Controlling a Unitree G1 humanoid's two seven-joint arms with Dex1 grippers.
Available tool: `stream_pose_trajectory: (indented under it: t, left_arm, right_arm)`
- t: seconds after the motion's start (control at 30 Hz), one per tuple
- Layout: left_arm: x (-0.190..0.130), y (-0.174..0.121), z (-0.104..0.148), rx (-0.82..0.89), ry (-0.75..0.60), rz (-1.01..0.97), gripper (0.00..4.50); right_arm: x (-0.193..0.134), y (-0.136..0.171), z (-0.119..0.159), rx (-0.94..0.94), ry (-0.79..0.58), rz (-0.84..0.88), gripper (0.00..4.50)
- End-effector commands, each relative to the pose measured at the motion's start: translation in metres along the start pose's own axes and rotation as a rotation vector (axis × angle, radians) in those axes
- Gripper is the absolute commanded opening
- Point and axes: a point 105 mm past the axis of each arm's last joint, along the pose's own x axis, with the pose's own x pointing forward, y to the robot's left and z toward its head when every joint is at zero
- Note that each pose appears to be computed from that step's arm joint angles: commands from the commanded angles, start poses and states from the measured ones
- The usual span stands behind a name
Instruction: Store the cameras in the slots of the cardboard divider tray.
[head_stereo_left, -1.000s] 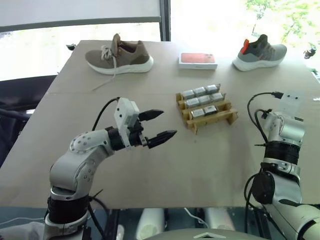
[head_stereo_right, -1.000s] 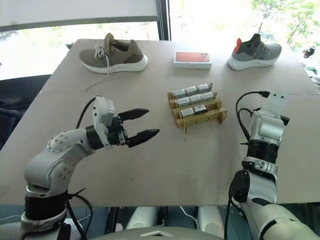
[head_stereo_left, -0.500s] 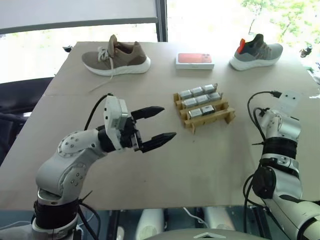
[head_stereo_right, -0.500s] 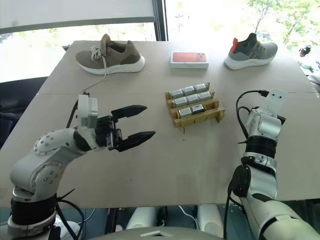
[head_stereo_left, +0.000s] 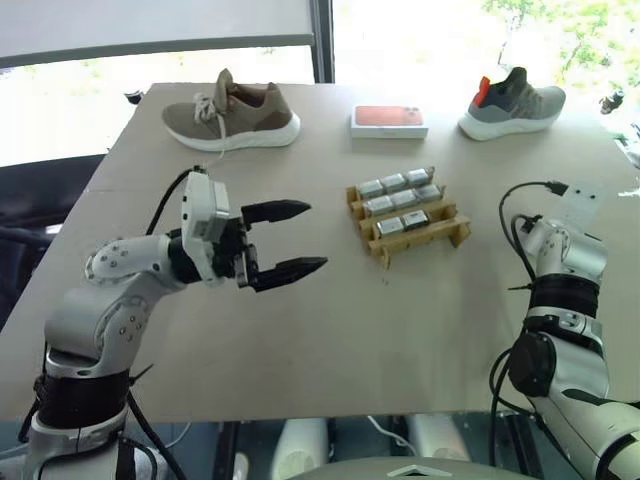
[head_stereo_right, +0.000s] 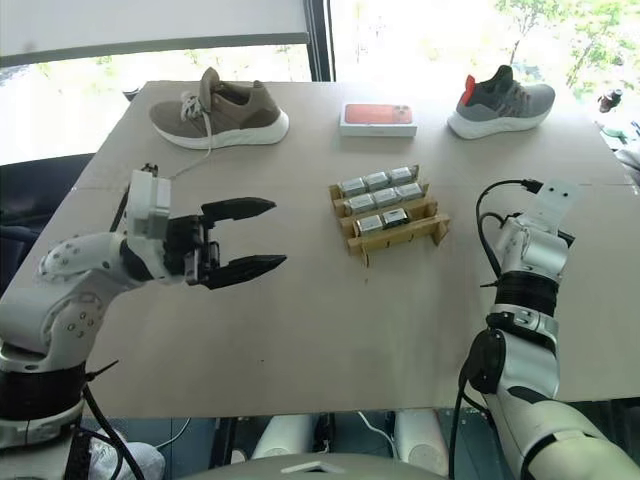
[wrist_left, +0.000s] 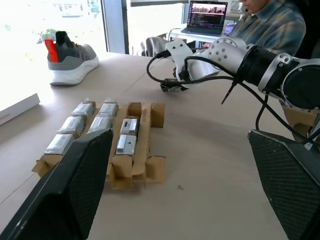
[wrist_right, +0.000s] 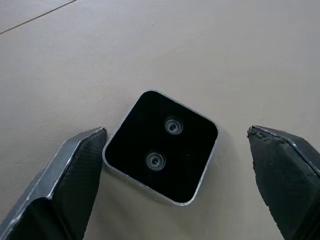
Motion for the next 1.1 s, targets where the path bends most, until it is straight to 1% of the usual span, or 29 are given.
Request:
stream_pose_trajectory:
  t: [0.03, 0.07, 0.13, 0.27, 0.3, 0.37, 0.4, 0.43, 0.47, 0.53, 0.6, 0.63, 0.67, 0.73, 0.8, 0.87, 0.97, 1.1]
  left_arm:
    - [0.0, 0.002, 0.008, 0.058, -0.012, -0.012, 4.5]
    - [0.0, 0.002, 0.008, 0.059, -0.013, -0.011, 4.5]
    - [0.001, 0.003, 0.008, 0.061, -0.015, -0.012, 4.5]
    - [0.005, 0.003, 0.007, 0.051, -0.027, -0.014, 4.5]
    - [0.006, 0.003, 0.007, 0.036, -0.034, -0.011, 4.5]
    - [0.01, 0.004, 0.007, -0.008, -0.038, 0.013, 4.5]
    - [0.015, 0.007, 0.008, -0.046, -0.05, 0.052, 4.5]
    - [0.018, 0.01, 0.009, -0.071, -0.062, 0.084, 4.5]
    - [0.023, 0.013, 0.011, -0.128, -0.081, 0.111, 4.5]
    - [0.031, 0.012, 0.014, -0.271, -0.096, 0.097, 4.5]
    - [0.04, 0.013, 0.015, -0.403, -0.067, 0.088, 4.5]
    - [0.044, 0.013, 0.017, -0.461, -0.065, 0.078, 4.5]
    - [0.049, 0.014, 0.018, -0.517, -0.064, 0.068, 4.5]
    - [0.059, 0.013, 0.015, -0.596, -0.037, 0.048, 4.5]
    - [0.068, 0.01, 0.02, -0.658, -0.059, 0.008, 4.5]
    - [0.073, 0.011, 0.023, -0.708, -0.068, -0.005, 4.5]
    - [0.079, 0.015, 0.017, -0.747, -0.031, 0.026, 4.5]
    - [0.082, 0.011, 0.016, -0.757, 0.0, 0.0, 4.5]
  right_arm:
    - [-0.001, -0.004, 0.012, 0.034, -0.029, -0.011, 3.46]
    - [-0.001, -0.004, 0.012, 0.037, -0.027, -0.009, 2.77]
    - [-0.005, -0.001, 0.01, 0.034, -0.019, 0.0, 2.13]
    - [-0.016, 0.0, 0.012, -0.041, -0.068, 0.032, 2.12]
    - [-0.02, 0.002, 0.015, -0.066, -0.1, 0.067, 2.12]
    - [-0.036, 0.015, 0.025, -0.165, -0.209, 0.218, 2.12]
    - [-0.057, 0.028, 0.038, -0.247, -0.352, 0.374, 2.12]
    - [-0.078, 0.04, 0.044, -0.322, -0.46, 0.517, 2.12]
    - [-0.108, 0.052, 0.045, -0.411, -0.558, 0.704, 2.12]
    - [-0.157, 0.064, 0.038, -0.589, -0.692, 0.963, 2.12]
    - [-0.203, 0.068, 0.018, -0.829, -0.821, 1.189, 2.12]
    - [-0.22, 0.068, 0.008, -0.935, -0.876, 1.274, 2.12]
    - [-0.233, 0.068, 0.001, -0.999, -0.912, 1.346, 2.12]
    - [-0.252, 0.072, -0.004, -1.058, -0.975, 1.443, 2.12]
    - [-0.265, 0.078, -0.004, -1.09, -1.036, 1.501, 2.12]
    - [-0.27, 0.082, -0.003, -1.112, -1.076, 1.522, 2.12]
    - [-0.278, 0.088, -0.002, -1.137, -1.131, 1.551, 2.12]
    - [-0.289, 0.095, 0.003, -1.131, -1.189, 1.565, 2.12]
